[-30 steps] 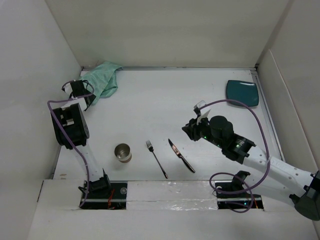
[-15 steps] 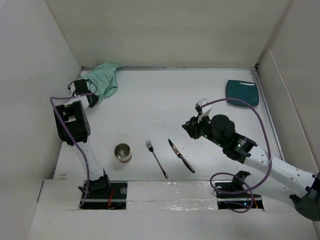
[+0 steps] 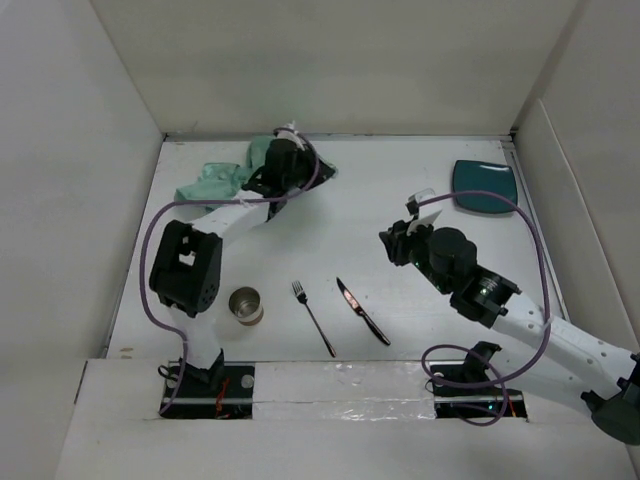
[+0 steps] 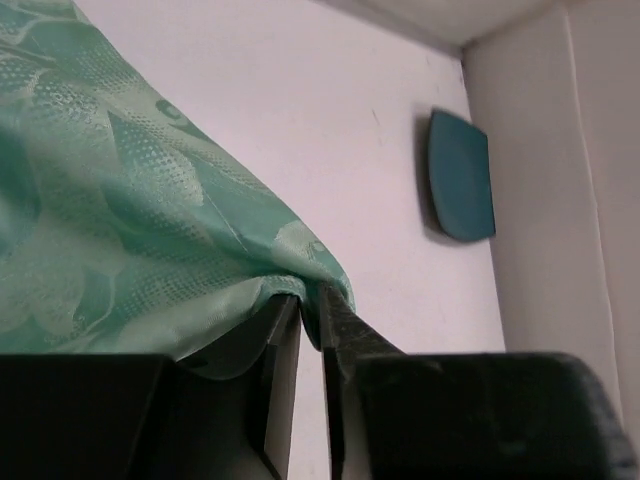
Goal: Set the dinner table for one person
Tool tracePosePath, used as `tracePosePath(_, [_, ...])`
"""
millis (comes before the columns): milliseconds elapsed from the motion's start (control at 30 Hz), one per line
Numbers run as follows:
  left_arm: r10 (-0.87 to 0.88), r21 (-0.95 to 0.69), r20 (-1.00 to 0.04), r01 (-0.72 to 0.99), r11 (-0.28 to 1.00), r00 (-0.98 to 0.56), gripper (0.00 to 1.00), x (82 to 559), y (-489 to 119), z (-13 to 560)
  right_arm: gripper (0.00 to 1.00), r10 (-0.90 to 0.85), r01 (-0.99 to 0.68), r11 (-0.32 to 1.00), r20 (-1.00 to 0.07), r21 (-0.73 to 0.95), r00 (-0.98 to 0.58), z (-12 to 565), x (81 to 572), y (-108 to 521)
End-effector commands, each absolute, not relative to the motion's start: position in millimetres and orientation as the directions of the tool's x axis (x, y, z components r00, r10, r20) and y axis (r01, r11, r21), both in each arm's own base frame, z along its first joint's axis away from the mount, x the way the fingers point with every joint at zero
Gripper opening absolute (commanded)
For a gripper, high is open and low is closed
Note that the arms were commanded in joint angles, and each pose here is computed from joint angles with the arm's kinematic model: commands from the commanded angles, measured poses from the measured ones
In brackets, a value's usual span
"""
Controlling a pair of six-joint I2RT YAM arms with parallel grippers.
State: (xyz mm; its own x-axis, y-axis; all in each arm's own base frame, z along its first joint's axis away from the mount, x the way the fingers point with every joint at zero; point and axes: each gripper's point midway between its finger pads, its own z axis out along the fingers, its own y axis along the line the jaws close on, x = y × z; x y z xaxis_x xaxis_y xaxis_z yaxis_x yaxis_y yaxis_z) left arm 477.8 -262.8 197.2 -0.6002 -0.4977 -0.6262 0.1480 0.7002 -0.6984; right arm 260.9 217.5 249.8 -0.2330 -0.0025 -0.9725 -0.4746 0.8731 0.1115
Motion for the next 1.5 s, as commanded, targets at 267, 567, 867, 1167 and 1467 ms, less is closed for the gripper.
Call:
tracePosePath(267, [-0.302, -0.751, -0.533, 0.278, 0.599, -0.790, 0.48, 410.9, -416.0, 140.8, 0.30, 0.155, -0.203, 0.959, -0.966, 0.198, -0.209, 250.6, 283.8, 166.5])
tracePosePath(567, [-0.672, -0.720, -0.670, 0.053, 0.692, -0.317, 0.48, 416.5, -228.9, 251.1, 0.00, 0.178, -0.203, 0.949, -0.942, 0.240, -0.284, 209.2, 315.6, 185.9])
tracePosePath(867, [-0.907, -0.836, -0.410, -0.356, 0.417, -0.098, 0.60, 372.6, -40.7, 156.5, 0.60, 0.288, -0.118, 0.917, -0.837, 0.382, -0.466, 147.4, 389.8, 215.2])
tracePosePath(1167, [-0.942, -0.801, -0.334, -0.538, 0.262, 0.038, 0.82, 367.9, 23.1, 94.8, 0.62, 0.441, 0.011, 0.854, -0.713, 0.520, -0.545, 107.9, 422.7, 222.8])
tracePosePath(1467, [-0.957, -0.769, -0.273, -0.618, 0.159, 0.094, 0.82, 398.0, 51.5, 55.5, 0.64, 0.513, 0.104, 0.812, -0.618, 0.574, -0.596, 74.3, 429.7, 234.7])
